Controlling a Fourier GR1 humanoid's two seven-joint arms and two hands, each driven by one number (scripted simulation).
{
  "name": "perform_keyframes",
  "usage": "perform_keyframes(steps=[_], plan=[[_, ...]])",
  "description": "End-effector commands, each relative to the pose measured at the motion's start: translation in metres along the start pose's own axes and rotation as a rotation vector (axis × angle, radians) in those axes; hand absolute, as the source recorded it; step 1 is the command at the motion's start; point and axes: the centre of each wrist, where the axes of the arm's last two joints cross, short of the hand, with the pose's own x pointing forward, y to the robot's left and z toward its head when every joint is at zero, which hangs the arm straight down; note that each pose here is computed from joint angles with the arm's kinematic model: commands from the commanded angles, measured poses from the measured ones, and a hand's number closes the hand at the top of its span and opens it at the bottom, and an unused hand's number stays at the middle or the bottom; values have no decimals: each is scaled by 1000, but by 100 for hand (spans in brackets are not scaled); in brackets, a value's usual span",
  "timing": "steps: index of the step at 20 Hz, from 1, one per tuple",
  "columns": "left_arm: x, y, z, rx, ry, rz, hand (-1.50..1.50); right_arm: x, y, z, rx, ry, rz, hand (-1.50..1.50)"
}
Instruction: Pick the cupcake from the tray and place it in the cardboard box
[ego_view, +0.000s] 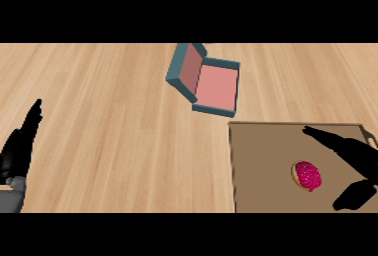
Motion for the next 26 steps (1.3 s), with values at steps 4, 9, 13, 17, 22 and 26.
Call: perform_keyframes(steps=[4,9,13,17,22,26], plan=[[13,9,3,-17,-5,-10,0,0,21,-9,26,2,-17,-150],[-10,-9,0,0,6,-8,0,-2,11,10,27,-90,-53,-150],[2,5,2,1,-6,-7,0,25,10,25,22,-142,-39,-150],[-1,-10,-14,-6,4,-12,0,38,15,12,52,-115,-18,-150],[-7,1,4,12,3,3,0,52,21,0,91,-6,36,-150],[-6,-20,4,15,1,5,0,61,35,6,104,39,30,-150]])
